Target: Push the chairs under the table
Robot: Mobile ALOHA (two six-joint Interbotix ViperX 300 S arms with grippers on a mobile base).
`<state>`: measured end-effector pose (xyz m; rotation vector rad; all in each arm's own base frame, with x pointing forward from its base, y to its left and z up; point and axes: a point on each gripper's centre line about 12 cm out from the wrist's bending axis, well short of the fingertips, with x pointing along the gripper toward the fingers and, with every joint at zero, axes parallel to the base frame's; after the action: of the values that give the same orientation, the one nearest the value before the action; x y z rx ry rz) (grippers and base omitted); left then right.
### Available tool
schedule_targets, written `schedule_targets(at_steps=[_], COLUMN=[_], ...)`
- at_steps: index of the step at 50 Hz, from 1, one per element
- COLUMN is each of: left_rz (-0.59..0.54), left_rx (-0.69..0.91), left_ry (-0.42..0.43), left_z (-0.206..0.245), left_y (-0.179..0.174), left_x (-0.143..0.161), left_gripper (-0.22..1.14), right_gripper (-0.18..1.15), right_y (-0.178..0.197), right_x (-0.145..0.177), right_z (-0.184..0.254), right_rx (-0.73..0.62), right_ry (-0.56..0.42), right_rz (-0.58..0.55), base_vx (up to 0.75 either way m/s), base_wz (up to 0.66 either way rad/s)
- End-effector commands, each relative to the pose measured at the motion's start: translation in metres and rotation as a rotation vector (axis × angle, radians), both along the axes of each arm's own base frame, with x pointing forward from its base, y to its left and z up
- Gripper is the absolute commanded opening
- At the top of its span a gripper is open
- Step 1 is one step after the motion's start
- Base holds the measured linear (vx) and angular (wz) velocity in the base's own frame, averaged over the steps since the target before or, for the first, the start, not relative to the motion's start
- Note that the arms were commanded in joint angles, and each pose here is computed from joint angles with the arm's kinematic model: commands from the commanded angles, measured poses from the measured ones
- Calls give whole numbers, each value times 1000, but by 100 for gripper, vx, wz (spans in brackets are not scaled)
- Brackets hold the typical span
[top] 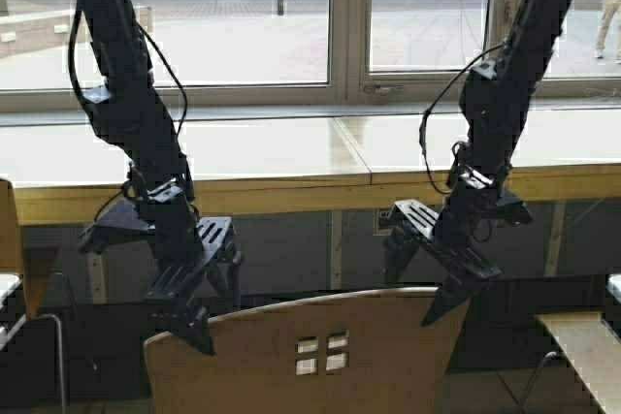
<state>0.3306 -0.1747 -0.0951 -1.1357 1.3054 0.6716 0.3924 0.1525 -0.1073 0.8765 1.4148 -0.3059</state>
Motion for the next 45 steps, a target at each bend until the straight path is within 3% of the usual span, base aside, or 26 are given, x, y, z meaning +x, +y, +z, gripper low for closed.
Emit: schedule_targets(at_steps=[1,12,17,21,29,31,38,45], left_rz=[2,21,24,26,61,76,105,131], left_rx=[-12,-18,-19,-19,-28,-30,-29,-30], left_ry=[-35,-31,-26,-27,-19,-16,-24,-28], left_z=[-7,-24,-26,-26,-26,-27,-29,-31], left_y=[-9,-15,-14,-15,-14,-14,-7,3], left_x=[19,28,28,28,28,28,36,42], left_gripper=[101,99,85,61,2,-5,3,4], right_gripper=[99,98,90,68,1,-7,7,4], right_y=[7,14,15,15,16,15,21,24], right_x=[20,25,23,23,20,18,12,11], right_z=[-13,-36,-39,-39,-39,-39,-38,-41], right_rx=[18,29,23,25,28,28,26,21], right_ry=[-22,-8,-7,-4,8,13,18,17], right_rz=[-7,2,4,9,7,7,24,33], base_vx=[0,0,2,2,2,1,2,6], base_wz=[0,0,1,1,1,0,5,5])
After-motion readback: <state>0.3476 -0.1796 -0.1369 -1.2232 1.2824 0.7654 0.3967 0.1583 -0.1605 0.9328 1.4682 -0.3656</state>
